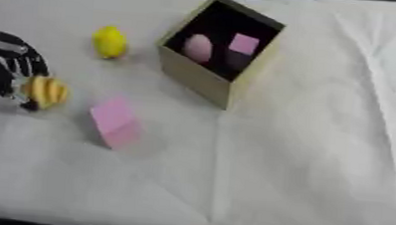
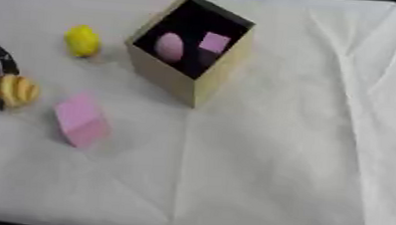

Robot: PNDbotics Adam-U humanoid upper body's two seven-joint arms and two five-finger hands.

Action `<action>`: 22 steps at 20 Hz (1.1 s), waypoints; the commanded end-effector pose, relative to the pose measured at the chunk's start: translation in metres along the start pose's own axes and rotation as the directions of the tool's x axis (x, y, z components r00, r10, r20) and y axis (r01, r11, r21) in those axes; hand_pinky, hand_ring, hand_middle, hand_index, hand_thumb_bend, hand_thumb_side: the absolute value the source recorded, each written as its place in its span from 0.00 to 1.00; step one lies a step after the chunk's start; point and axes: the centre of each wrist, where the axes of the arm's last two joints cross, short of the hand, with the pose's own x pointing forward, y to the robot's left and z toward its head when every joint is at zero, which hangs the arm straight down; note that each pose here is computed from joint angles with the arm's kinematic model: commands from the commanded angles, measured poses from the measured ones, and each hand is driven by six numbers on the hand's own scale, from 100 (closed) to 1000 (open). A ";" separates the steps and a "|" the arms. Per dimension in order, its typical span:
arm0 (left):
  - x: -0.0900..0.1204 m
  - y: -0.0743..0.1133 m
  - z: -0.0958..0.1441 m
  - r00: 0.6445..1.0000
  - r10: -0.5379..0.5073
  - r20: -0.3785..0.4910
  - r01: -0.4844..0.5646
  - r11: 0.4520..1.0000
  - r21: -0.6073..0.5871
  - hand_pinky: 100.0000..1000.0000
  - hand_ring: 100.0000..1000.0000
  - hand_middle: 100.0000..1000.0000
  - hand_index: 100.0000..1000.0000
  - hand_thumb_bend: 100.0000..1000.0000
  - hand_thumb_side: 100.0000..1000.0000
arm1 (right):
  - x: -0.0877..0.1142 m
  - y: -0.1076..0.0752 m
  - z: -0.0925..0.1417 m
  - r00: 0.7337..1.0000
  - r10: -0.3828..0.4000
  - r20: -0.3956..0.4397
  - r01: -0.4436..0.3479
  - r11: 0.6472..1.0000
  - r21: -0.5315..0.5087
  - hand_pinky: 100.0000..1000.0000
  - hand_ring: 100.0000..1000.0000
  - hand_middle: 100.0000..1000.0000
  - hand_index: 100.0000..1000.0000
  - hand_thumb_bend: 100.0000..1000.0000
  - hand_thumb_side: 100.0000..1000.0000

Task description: Pick up objects on the table and place them in the box.

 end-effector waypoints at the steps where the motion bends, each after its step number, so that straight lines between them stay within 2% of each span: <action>1: -0.007 0.010 0.010 0.999 0.010 -0.032 -0.009 0.999 0.052 0.73 0.70 0.65 0.78 0.50 0.26 | 0.007 -0.008 -0.001 1.000 0.014 0.027 -0.013 1.000 -0.020 0.87 0.85 0.56 0.69 0.00 0.28; 3: -0.006 0.009 0.006 0.999 0.017 -0.035 -0.015 0.998 0.062 0.72 0.68 0.63 0.76 0.47 0.25 | 0.007 -0.008 -0.001 1.000 0.012 0.026 -0.012 1.000 -0.022 0.87 0.85 0.56 0.69 0.00 0.28; 5: -0.005 0.008 0.003 0.999 0.021 -0.034 -0.019 0.997 0.073 0.70 0.64 0.59 0.73 0.38 0.22 | 0.007 -0.008 -0.001 1.000 0.010 0.025 -0.010 1.000 -0.025 0.87 0.85 0.56 0.69 0.00 0.28; 7: -0.004 0.007 0.000 0.999 0.022 -0.039 -0.018 0.996 0.088 0.68 0.61 0.56 0.69 0.28 0.11 | 0.006 -0.008 -0.001 1.000 0.009 0.023 -0.009 0.999 -0.030 0.87 0.84 0.56 0.69 0.00 0.28; 8: -0.004 0.006 -0.001 0.999 0.019 -0.041 -0.015 0.995 0.094 0.68 0.61 0.56 0.69 0.28 0.11 | 0.006 -0.009 0.000 1.000 0.009 0.021 -0.009 0.999 -0.033 0.87 0.84 0.56 0.69 0.00 0.28; 9: -0.004 0.005 -0.002 0.999 0.013 -0.046 -0.008 0.995 0.100 0.66 0.58 0.52 0.66 0.24 0.00 | 0.006 -0.009 0.000 1.000 0.009 0.020 -0.008 0.999 -0.035 0.87 0.84 0.56 0.69 0.00 0.28; 14: -0.002 0.006 0.000 0.997 -0.039 -0.070 0.049 0.988 0.143 0.64 0.55 0.48 0.61 0.23 0.00 | 0.006 -0.008 0.000 1.000 0.003 0.021 -0.003 0.999 -0.038 0.87 0.84 0.56 0.69 0.00 0.29; 17: 0.004 0.014 0.010 0.996 -0.069 -0.059 0.079 0.976 0.204 0.64 0.54 0.46 0.59 0.22 0.00 | 0.005 -0.008 0.000 1.000 0.003 0.017 -0.002 0.999 -0.041 0.87 0.84 0.55 0.69 0.00 0.29; 20: 0.019 0.032 0.031 0.993 -0.115 -0.031 0.119 0.939 0.322 0.64 0.53 0.45 0.58 0.19 0.00 | 0.004 -0.007 0.002 1.000 -0.001 0.012 0.002 0.999 -0.044 0.88 0.84 0.55 0.69 0.00 0.29; 22: 0.041 0.052 0.049 0.986 -0.169 -0.002 0.153 0.888 0.433 0.64 0.53 0.45 0.58 0.18 0.00 | 0.003 -0.007 0.003 1.000 -0.009 0.011 0.009 0.999 -0.044 0.88 0.84 0.56 0.69 0.00 0.30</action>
